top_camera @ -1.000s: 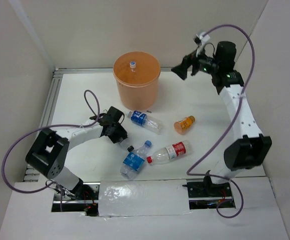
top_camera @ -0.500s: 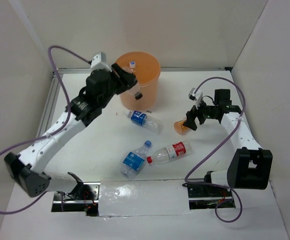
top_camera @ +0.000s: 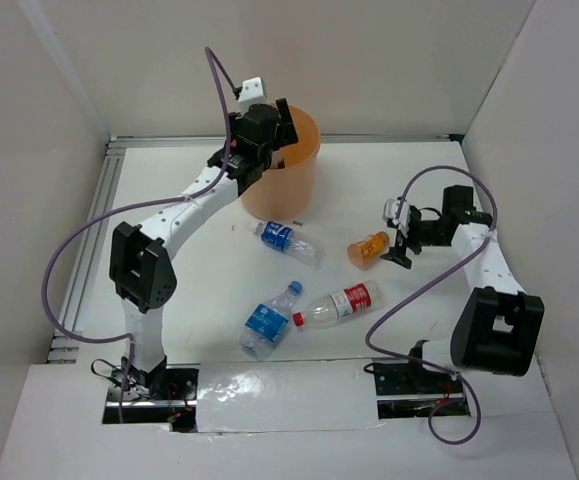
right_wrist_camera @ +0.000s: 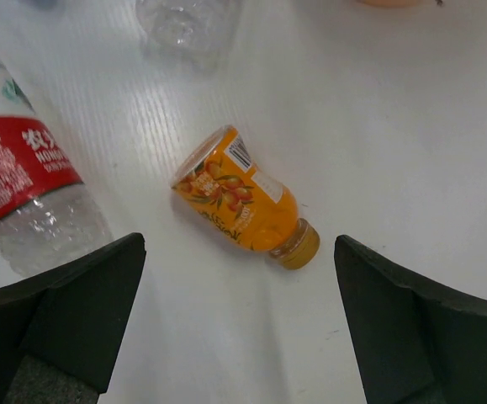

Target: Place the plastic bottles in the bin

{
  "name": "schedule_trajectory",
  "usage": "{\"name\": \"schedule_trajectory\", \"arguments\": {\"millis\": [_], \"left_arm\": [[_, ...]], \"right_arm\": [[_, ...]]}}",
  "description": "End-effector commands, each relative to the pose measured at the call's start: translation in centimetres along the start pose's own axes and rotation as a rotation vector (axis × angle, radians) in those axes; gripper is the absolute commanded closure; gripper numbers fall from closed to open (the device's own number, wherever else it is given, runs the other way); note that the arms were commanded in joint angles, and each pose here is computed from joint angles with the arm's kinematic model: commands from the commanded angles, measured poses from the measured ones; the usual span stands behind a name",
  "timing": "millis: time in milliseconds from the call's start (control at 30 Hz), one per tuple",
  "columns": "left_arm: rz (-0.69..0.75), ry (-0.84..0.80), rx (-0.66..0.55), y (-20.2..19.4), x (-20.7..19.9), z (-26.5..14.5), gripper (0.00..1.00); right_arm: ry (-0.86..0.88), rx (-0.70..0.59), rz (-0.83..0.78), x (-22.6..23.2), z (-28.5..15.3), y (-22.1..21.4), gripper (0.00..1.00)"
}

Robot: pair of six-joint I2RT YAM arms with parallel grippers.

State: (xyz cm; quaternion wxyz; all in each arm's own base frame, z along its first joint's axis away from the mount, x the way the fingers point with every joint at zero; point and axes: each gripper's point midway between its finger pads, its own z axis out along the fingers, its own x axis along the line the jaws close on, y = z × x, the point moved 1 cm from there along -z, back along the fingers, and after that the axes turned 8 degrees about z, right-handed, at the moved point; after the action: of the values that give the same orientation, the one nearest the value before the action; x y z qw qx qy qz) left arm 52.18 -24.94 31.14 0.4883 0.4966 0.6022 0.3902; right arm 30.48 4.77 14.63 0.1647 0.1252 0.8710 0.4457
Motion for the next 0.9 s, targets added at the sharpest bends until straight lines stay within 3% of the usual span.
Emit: {"name": "schedule_trajectory", "arguments": {"millis": [0, 100, 200, 233, 267, 333, 367, 400, 533, 667, 700, 767, 867], "left_arm": [[-0.002, -0.029, -0.128, 6.1, -0.2, -1.7, 0.00], [0.068, -0.083, -0.162, 9.0, -1.2, -4.7, 0.00], [0.197, -0.189, -0.136, 9.0, -2.0, -9.8, 0.00], [0.212, -0.281, -0.154, 10.1, -2.3, -13.4, 0.00], [0.270, -0.301, -0.066, 5.9, -1.2, -13.6, 0.00], [0.313, -0.422, 0.029, 1.8, -1.0, -16.7, 0.00], [0.281, -0.442, 0.035, 1.8, 0.3, -19.0, 0.00], [0.312, -0.437, 0.145, -3.2, 2.0, -19.3, 0.00], [0.316, -0.506, 0.352, -12.1, 5.2, -23.3, 0.00], [0.283, -0.653, 0.434, -17.6, 4.4, -25.9, 0.00], [0.295, -0.668, 0.464, -19.1, 4.5, -26.3, 0.00], [0.334, -0.696, 0.539, -21.6, 3.7, -26.8, 0.00], [0.394, -0.710, 0.622, -24.8, 3.0, -27.4, 0.00]], "right_arm": [[0.105, 0.018, -0.292, 0.9, 0.5, -1.2, 0.00], [0.193, 0.025, -0.417, 0.1, 1.7, -2.4, 0.00], [0.274, 0.044, -0.440, -0.6, 3.6, -3.6, 0.00], [0.286, 0.050, -0.453, -1.0, 4.4, -4.2, 0.00], [0.300, 0.044, -0.466, -0.9, 5.1, -4.2, 0.00], [0.320, 0.064, -0.493, -1.1, 6.3, -4.8, 0.00], [0.326, 0.060, -0.504, -1.1, 6.8, -4.8, 0.00], [0.341, 0.063, -0.525, -0.9, 7.5, -4.7, 0.00], [0.377, 0.107, -0.559, -0.8, 9.3, -5.8, 0.02], [0.424, 0.145, -0.512, -0.7, 9.5, -6.2, 0.31], [0.431, 0.146, -0.505, -0.6, 9.3, -6.0, 0.44], [0.446, 0.137, -0.485, 0.0, 8.9, -5.7, 0.56], [0.424, 0.104, -0.476, 0.2, 7.9, -3.6, 0.65]]}}
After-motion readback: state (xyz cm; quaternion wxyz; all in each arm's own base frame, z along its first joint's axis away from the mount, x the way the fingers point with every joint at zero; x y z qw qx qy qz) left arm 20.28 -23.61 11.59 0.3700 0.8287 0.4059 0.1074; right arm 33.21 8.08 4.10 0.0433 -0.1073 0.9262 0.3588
